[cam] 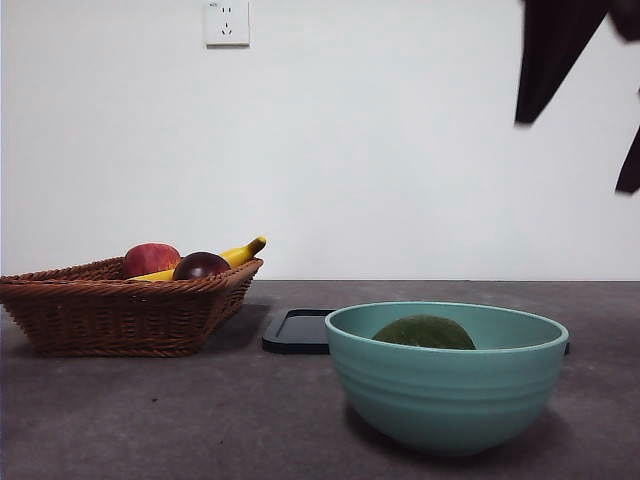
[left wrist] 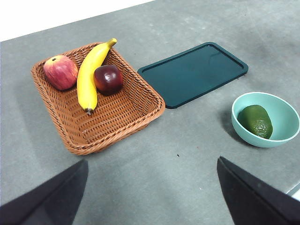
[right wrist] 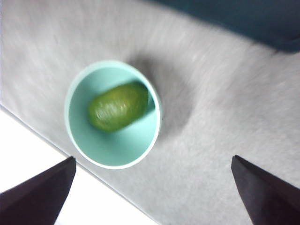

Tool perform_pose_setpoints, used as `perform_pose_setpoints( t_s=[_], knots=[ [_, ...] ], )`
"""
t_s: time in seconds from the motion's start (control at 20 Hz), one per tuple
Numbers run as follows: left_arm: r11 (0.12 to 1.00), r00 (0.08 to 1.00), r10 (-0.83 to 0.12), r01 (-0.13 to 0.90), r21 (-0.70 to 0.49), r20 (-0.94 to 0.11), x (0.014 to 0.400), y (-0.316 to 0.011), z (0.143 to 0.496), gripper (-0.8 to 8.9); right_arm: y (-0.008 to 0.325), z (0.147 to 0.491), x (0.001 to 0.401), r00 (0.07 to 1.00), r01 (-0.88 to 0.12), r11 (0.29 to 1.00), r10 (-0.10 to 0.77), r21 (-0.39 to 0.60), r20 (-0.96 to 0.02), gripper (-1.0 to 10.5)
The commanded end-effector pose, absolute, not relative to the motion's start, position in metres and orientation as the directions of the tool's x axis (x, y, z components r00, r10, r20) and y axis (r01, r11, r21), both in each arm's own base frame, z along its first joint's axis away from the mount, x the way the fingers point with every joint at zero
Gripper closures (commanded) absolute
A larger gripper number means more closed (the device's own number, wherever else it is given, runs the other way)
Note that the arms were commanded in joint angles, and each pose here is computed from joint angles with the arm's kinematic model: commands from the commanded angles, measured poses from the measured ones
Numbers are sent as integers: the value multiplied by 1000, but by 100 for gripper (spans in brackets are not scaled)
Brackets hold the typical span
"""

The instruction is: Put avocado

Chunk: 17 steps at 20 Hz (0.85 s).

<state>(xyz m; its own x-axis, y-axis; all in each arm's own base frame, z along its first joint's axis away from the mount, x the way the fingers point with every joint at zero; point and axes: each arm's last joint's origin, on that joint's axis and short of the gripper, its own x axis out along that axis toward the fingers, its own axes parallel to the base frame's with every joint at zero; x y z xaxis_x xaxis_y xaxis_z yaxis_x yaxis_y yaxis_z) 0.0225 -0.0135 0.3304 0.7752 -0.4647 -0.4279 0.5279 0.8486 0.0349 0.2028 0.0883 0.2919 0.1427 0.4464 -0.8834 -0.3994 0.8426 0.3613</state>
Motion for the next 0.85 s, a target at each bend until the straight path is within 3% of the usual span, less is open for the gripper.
perform_pose_setpoints(
  t_s=[0.05,0.2,0.85],
  knots=[
    [846,777,-475,533,31,-414,22,-14,333,377,104,282,210,114,-403,863,378,305,-919,403],
    [846,777,-475,533,31,-414,22,-14,333,377,118,264,219,62,-412,874,307,256,-950,403],
    [846,777,-475,533,31,-414,22,-14,333,377,143,197,254,-98,-397,888,212,233,-972,415]
  ],
)
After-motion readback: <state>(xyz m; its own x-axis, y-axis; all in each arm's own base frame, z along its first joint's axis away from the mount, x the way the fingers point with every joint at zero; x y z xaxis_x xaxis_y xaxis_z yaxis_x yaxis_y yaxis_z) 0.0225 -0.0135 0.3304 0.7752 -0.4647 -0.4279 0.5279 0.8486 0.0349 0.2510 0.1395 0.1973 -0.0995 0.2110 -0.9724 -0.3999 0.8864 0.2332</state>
